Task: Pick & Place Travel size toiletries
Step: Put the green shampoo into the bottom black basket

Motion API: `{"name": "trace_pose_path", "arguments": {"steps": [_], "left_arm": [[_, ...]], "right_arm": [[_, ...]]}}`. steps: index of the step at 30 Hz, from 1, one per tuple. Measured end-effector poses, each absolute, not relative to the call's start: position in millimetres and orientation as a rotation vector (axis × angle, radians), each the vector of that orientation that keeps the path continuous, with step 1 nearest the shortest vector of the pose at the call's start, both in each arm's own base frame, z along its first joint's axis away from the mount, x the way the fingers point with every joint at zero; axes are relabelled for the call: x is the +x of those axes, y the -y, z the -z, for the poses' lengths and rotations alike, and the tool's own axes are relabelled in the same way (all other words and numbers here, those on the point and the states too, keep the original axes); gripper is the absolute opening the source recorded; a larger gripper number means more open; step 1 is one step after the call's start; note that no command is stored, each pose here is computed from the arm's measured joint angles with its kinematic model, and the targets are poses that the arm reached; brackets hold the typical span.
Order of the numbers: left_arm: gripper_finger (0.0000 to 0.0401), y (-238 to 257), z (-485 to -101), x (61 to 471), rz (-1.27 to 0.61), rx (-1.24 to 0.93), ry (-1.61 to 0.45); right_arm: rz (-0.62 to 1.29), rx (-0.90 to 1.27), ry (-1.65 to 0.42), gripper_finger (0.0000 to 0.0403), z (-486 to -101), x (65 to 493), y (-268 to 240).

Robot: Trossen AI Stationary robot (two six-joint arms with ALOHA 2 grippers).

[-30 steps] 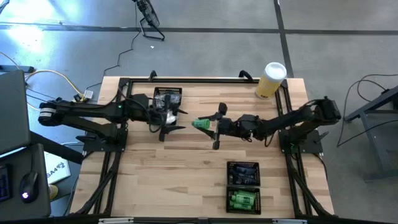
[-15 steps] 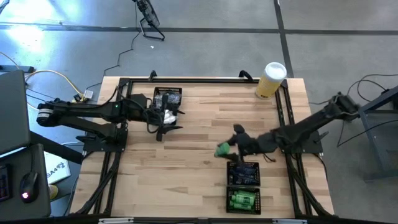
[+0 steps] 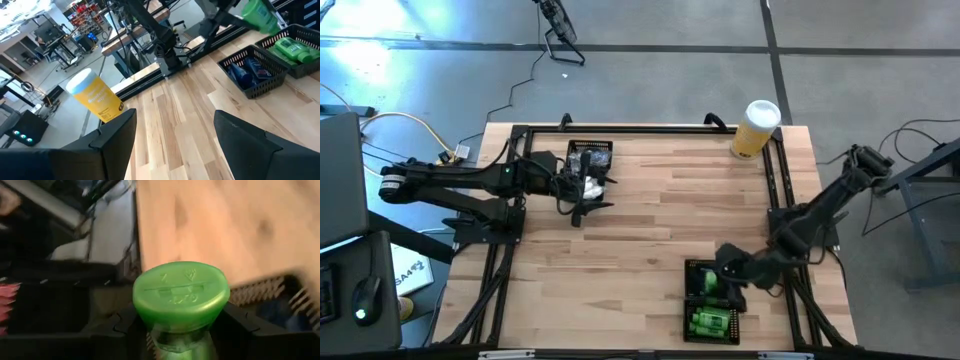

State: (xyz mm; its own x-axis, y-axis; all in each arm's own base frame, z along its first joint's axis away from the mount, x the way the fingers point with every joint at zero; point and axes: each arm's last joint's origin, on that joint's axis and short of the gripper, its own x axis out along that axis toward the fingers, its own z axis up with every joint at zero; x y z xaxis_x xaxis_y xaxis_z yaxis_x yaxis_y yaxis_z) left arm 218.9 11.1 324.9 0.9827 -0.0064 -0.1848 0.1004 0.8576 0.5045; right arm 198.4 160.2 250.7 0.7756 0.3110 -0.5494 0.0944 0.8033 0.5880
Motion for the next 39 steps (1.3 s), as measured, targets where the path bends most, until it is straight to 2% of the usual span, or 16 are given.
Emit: {"name": "trace_pose_path", "arguments": {"steps": [4,16,23,30,39], "left_arm": [[0.026,-11,-325,219,0.044,0.541,-0.183],[0.026,-12,-325,219,0.023,0.536,-0.189],[0.026,-12,-325,219,0.023,0.536,-0.189],[0.026,-12,-325,219,0.024,0.536,-0.19],[0.026,-12,-325,219,0.024,0.536,-0.189]], "right_arm": [[-0.153,0.725,-0.78,0.0171,-245,186,-177],[0.0,0.796,-0.922,0.0171,-203,177,-210],[0.035,0.829,-1.074,0.0171,-184,177,-216],[0.072,0.819,-1.095,0.0173,-182,177,-212],[0.078,0.781,-1.052,0.0223,-182,183,-207]]}}
